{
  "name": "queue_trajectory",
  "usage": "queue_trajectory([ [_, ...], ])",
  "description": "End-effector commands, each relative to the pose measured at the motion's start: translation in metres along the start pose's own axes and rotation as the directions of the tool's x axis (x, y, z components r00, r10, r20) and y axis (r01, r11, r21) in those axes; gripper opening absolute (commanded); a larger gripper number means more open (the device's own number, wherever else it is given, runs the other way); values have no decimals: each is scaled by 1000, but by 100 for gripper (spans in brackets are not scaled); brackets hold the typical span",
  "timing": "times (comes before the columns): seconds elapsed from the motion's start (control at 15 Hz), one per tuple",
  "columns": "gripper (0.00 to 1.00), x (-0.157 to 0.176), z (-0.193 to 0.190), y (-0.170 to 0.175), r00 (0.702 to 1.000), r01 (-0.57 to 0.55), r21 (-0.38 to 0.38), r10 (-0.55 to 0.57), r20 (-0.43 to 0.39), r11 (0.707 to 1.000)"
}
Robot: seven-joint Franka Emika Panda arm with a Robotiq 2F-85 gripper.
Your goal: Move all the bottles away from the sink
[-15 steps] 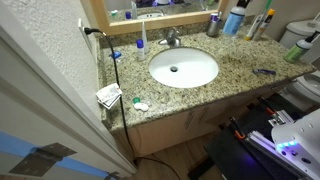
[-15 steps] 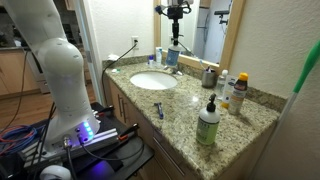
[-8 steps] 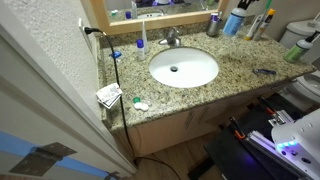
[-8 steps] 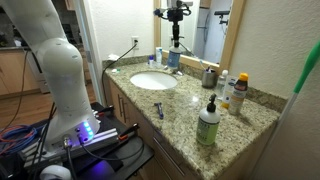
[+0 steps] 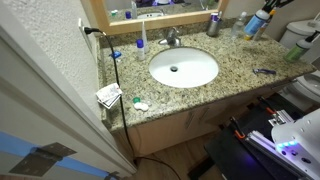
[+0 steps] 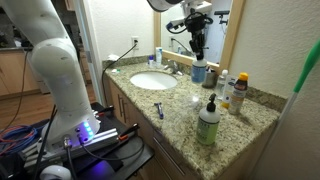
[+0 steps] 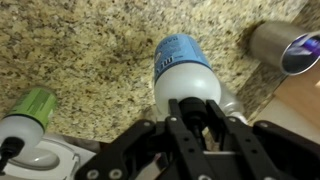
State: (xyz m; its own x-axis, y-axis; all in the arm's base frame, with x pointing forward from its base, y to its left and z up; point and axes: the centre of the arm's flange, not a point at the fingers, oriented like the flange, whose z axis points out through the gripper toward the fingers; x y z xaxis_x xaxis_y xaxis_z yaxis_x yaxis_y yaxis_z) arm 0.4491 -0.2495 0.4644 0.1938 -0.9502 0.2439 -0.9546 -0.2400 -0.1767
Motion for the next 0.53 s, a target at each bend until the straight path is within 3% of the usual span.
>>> queue_trajectory([
  [0.0, 8, 23, 13, 51, 979, -203, 1, 203, -35, 979],
  [0.07, 8, 26, 11, 56, 968, -249, 10, 249, -18, 968],
  [0.13, 30, 28, 15, 43, 985, -174, -21, 174, -13, 985],
  [0.33, 30, 35, 17, 53, 973, -230, -24, 229, -13, 973],
  [0.4, 8, 36, 28, 50, 968, -247, -57, 243, -61, 967],
  [0.47, 8, 40, 38, 51, 963, -261, -84, 255, -84, 962],
])
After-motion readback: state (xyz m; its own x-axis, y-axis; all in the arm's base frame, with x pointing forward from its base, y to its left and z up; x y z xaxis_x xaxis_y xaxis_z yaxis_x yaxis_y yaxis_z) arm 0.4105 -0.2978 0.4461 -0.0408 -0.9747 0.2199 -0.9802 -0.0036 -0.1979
